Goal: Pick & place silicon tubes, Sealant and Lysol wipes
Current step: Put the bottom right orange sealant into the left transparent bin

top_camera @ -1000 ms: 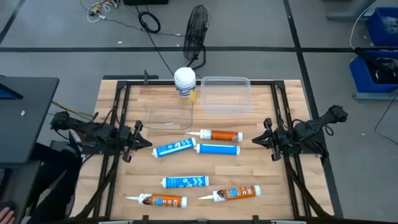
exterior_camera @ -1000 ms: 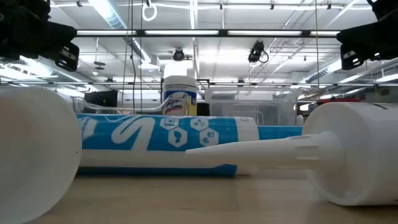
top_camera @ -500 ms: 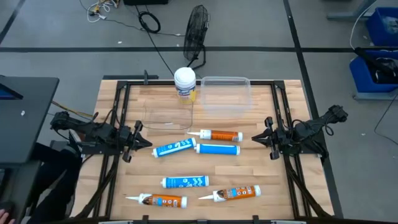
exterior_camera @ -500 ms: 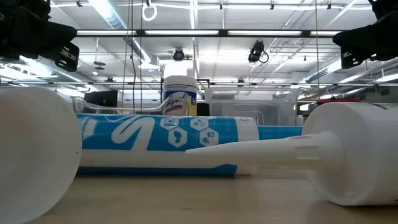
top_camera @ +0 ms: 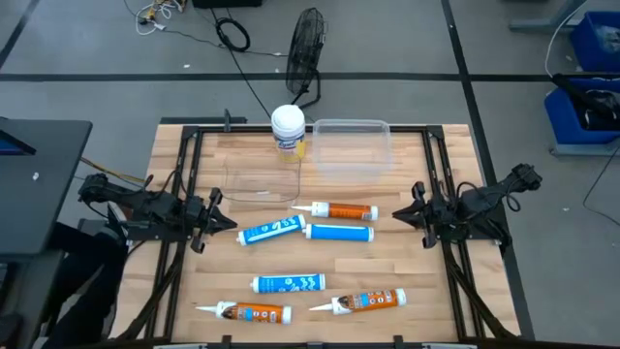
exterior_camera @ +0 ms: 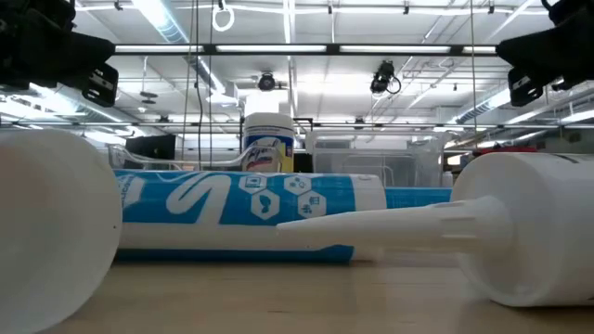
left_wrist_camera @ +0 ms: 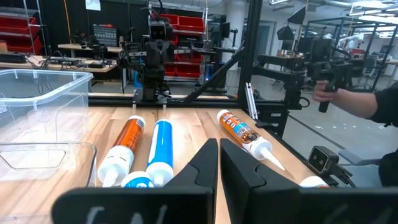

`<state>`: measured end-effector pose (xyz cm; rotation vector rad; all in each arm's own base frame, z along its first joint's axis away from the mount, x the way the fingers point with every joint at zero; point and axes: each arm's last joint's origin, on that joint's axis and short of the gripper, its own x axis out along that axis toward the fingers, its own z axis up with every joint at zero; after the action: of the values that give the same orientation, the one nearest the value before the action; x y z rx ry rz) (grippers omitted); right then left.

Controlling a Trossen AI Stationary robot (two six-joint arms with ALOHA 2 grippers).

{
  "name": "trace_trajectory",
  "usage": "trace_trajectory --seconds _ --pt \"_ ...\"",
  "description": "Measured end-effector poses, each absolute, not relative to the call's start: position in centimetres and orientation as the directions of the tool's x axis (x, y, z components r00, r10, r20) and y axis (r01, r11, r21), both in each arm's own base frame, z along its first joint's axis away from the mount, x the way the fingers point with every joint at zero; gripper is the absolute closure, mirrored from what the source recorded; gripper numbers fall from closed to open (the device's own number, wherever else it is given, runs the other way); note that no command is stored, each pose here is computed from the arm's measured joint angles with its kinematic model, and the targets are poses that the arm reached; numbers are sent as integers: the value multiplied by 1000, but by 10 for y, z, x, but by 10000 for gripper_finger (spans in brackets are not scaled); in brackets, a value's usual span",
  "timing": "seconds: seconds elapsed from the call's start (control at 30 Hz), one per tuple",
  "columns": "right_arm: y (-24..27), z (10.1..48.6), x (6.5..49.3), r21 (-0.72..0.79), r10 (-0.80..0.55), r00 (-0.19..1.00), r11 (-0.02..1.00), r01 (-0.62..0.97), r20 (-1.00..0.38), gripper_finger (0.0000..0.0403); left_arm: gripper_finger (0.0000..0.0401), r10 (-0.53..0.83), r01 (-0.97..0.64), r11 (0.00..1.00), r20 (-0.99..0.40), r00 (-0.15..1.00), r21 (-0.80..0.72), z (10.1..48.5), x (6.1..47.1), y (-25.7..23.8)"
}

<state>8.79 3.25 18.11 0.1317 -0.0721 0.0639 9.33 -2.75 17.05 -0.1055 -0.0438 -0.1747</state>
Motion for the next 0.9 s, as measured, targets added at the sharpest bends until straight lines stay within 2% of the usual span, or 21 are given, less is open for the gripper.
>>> trace_trajectory --seconds 0.2,0.3,0.4,0.6,0.7,0.83,0.9 --pt "30 190 88 125 10 987 992 -31 162 369 383 -167 174 980 80 983 -97 173 93 -27" --pt "29 191 89 158 -28 985 987 1 168 355 383 -166 173 982 84 982 -81 174 93 -27" --pt "30 189 91 190 -34 989 982 6 144 321 383 -166 173 981 87 982 -82 174 93 -27" --pt "34 188 98 234 -3 993 972 -25 120 211 382 -168 175 981 90 982 -82 174 93 -27" --pt "37 199 103 239 36 996 969 -55 81 169 383 -168 176 981 92 982 -82 174 93 -27" --pt "44 224 114 238 86 996 967 -88 18 154 382 -168 176 981 101 981 -83 175 93 -27" --pt "49 235 123 231 100 993 969 -84 -57 155 382 -168 176 981 102 981 -83 175 93 -27"
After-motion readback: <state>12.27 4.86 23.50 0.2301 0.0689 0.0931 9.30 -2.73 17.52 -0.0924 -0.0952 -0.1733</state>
